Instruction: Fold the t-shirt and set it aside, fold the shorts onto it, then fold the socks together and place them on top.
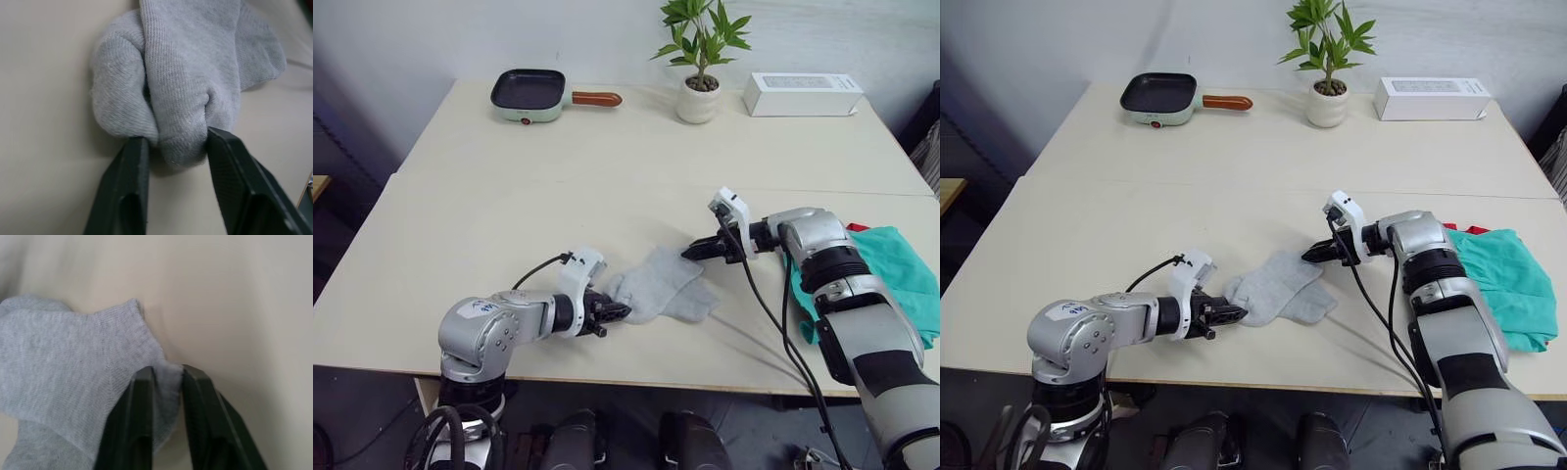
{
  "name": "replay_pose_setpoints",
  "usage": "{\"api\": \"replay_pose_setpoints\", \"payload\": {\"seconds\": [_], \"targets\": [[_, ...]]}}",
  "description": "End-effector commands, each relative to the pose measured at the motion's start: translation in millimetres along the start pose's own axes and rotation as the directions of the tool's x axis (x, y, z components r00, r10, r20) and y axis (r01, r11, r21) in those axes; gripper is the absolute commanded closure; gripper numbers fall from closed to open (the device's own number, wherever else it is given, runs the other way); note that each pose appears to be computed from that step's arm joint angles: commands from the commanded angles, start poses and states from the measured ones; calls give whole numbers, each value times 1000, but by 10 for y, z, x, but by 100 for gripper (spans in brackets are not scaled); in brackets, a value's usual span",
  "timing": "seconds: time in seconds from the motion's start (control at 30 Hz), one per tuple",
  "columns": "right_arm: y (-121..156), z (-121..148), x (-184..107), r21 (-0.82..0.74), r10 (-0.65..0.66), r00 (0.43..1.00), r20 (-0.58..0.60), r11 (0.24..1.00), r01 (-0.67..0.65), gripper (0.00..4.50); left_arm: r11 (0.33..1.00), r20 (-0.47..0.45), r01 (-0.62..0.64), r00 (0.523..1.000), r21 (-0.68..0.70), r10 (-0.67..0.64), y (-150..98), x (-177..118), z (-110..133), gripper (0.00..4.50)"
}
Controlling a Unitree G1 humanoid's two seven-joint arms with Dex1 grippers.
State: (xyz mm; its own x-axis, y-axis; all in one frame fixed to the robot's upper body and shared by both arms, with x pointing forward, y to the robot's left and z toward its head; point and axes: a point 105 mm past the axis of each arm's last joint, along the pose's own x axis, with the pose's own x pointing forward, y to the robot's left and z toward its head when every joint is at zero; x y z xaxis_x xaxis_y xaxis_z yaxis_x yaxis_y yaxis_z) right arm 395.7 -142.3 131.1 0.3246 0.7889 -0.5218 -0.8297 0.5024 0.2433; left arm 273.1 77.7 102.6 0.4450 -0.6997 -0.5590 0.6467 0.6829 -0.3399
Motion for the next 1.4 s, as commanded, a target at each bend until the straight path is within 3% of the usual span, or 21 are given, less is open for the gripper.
{"api": "replay_pose_setpoints", "payload": {"seconds": [0.03, 0.07, 0.1, 0.37, 0.5, 0.97, 1.07, 1.3, 1.4], "targets": [[29, 121, -74, -31, 16, 996, 90, 999, -13, 450, 998, -38, 70, 997, -3, -70, -84, -10, -77, 399], [37, 131, -88, -34, 21, 994, 108, 999, -17, 450, 996, -39, 85, 996, 2, -85, -98, -27, -79, 441], [46, 139, -103, -39, 23, 992, 121, 999, -18, 450, 995, -31, 95, 995, 1, -95, -105, -47, -67, 447], [233, 236, -394, -68, 52, 962, 270, 997, -35, 450, 983, 53, 168, 984, 77, -173, -22, -362, 45, 447], [375, 205, -519, -82, 56, 946, 321, 996, -31, 450, 976, 4, 173, 985, 135, -175, 76, -478, -17, 447], [614, -95, -397, -50, -31, 931, 364, 997, 53, 450, 974, -17, 182, 983, 134, -181, 401, -454, 55, 447], [625, -87, -329, -48, -37, 927, 373, 997, 59, 450, 975, 2, 181, 983, 131, -183, 432, -465, 103, 379], [654, -84, -292, -55, -30, 927, 373, 997, 54, 450, 989, -36, 130, 991, 68, -128, 397, -581, 16, 157], [643, -81, -291, -55, -33, 928, 372, 997, 57, 450, 990, -57, 137, 989, 34, -134, 297, -605, -47, 141]]}}
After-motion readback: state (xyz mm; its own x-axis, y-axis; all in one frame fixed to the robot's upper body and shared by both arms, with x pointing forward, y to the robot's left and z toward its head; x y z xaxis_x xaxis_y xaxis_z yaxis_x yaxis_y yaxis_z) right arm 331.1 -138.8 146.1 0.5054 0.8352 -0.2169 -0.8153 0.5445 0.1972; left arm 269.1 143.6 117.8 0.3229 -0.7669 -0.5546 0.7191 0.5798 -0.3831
